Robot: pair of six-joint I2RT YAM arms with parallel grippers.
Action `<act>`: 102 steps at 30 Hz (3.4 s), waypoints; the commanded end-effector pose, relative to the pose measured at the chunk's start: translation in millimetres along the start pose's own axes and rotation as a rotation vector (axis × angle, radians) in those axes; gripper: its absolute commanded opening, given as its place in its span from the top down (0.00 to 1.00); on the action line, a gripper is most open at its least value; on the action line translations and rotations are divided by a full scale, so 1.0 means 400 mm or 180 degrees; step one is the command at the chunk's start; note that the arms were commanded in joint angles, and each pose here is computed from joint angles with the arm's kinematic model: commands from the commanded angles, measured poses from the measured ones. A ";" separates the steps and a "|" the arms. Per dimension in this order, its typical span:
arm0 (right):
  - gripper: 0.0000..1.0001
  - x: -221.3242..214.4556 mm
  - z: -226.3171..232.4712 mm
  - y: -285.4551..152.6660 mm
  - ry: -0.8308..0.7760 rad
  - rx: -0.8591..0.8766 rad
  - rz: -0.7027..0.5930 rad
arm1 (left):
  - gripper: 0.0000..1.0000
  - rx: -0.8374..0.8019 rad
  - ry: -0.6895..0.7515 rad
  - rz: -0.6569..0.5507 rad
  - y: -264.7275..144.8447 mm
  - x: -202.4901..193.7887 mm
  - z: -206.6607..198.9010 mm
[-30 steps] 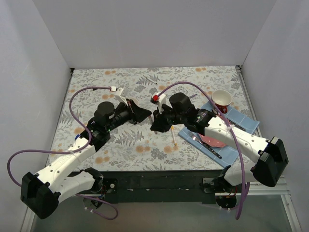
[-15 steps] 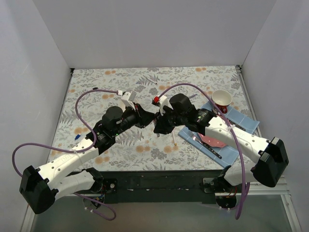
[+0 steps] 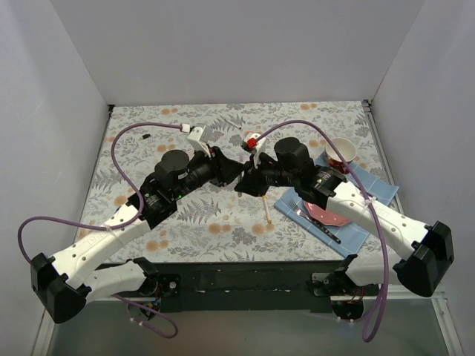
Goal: Insert the pens into the pen caps
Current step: Push the cap all the way onto the barrel until it clicks
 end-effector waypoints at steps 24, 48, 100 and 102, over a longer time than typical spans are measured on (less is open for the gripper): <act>0.99 0.196 -0.032 -0.082 -0.0313 -0.0386 -0.1249 | 0.33 -0.0339 0.0879 0.0278 -0.152 0.147 -0.200; 0.99 0.233 0.091 -0.165 0.0061 0.0521 -0.1797 | 0.45 -0.0694 0.1027 0.0302 -0.152 0.035 -0.112; 0.70 0.269 0.116 -0.221 0.0150 0.0613 -0.2582 | 1.00 -0.1558 0.0475 0.0499 -0.133 -0.064 -0.115; 0.69 0.268 0.117 -0.222 0.0142 0.0621 -0.2596 | 1.00 -0.1567 0.0471 0.0491 -0.133 -0.064 -0.116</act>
Point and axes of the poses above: each gripper's point midway between its finger pads, its own y axis out along the fingers, its own z axis along the line the jaws close on, x = y × z, the point moved 6 cm from there along -y, back along the fingers, and after that the axes turned 14 degrees about -y, right-handed, at the moved point
